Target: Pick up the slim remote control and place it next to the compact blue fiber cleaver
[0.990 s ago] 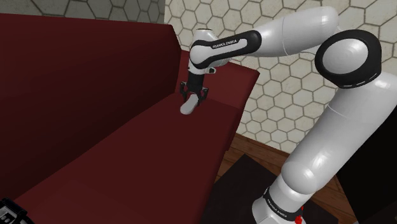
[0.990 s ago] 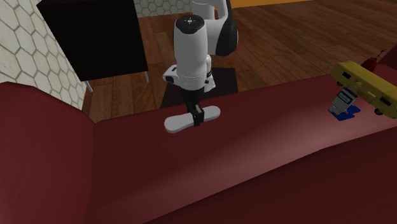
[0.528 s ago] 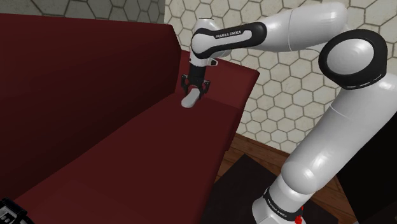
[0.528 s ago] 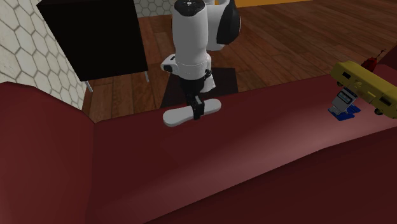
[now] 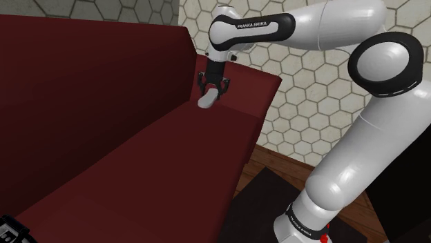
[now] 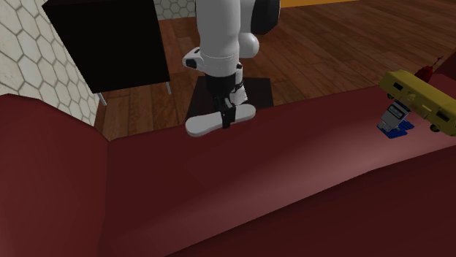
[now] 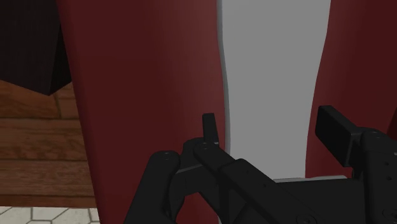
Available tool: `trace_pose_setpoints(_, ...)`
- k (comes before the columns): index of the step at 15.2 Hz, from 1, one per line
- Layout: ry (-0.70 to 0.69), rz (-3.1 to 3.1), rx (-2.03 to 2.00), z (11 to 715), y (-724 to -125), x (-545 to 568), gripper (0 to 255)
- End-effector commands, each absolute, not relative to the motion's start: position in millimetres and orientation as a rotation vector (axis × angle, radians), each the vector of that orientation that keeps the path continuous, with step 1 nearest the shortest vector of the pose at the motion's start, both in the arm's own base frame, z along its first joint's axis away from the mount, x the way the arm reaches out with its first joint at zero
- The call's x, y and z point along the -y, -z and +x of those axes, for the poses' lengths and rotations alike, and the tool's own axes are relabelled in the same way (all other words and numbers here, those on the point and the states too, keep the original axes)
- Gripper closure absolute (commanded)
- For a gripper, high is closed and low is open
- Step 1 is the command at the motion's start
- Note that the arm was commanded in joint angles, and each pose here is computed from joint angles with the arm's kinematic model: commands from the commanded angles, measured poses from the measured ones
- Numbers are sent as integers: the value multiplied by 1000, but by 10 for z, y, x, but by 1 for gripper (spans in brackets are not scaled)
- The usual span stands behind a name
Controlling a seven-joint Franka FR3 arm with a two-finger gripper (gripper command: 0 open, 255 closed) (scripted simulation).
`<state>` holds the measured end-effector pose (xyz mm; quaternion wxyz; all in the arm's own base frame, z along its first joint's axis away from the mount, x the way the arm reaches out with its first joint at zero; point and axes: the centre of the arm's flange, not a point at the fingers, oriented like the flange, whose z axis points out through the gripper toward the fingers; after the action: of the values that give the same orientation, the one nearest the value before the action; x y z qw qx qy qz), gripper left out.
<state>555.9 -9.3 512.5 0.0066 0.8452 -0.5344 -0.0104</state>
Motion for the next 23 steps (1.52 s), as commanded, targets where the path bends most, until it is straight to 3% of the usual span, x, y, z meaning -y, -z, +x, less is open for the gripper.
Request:
trace_pose_setpoints(1, 33, 2644, 1671, 5549, -5237, 98, 255)
trace_pose_setpoints(8, 33, 2644, 1671, 5548, -5578, 98, 255)
trace_pose_setpoints(23, 33, 2644, 1671, 4653, -5586, -1668, 255)
